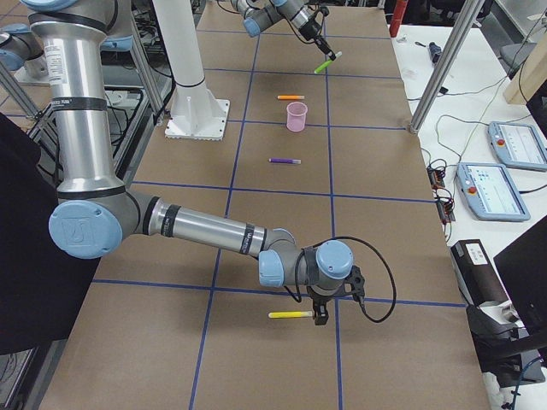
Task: Collect pens into pen holder
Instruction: 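Lift the green marker upright with the left gripper, then carry the green marker with the left gripper toward the pink cup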
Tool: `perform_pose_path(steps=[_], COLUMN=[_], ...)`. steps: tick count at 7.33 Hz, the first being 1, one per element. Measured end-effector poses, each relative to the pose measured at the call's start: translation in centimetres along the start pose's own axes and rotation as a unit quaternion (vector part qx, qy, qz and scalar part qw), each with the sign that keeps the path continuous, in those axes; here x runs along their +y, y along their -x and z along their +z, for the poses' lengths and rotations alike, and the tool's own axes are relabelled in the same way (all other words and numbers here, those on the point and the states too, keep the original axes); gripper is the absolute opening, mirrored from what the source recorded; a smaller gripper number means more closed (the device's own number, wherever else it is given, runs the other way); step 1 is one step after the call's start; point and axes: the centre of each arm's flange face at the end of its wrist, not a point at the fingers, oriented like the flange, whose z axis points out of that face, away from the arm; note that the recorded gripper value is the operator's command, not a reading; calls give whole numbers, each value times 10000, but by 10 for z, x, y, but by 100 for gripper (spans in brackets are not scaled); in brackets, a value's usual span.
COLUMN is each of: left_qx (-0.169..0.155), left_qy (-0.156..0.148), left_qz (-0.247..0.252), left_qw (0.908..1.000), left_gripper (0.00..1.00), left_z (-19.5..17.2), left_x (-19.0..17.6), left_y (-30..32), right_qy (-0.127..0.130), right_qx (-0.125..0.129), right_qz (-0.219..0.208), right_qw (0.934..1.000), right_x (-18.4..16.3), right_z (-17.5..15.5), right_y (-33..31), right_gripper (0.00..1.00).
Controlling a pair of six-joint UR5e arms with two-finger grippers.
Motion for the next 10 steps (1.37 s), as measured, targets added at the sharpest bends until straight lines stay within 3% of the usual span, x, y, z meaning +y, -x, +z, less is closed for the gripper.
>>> perform_pose_path(steps=[4,10], left_qx=[-5,-30], left_qy=[44,62], left_qz=[21,35], left_qw=[10000,10000], left_gripper=[0,0], left_z=[9,10], left_x=[17,19], left_y=[-15,-14], right_qy=[-181,143], right_qx=[-5,3], right_qz=[-317,-261], right_qw=[9993,9996], right_x=[11,22], right_z=[28,66], right_y=[-14,0], right_gripper=[97,86])
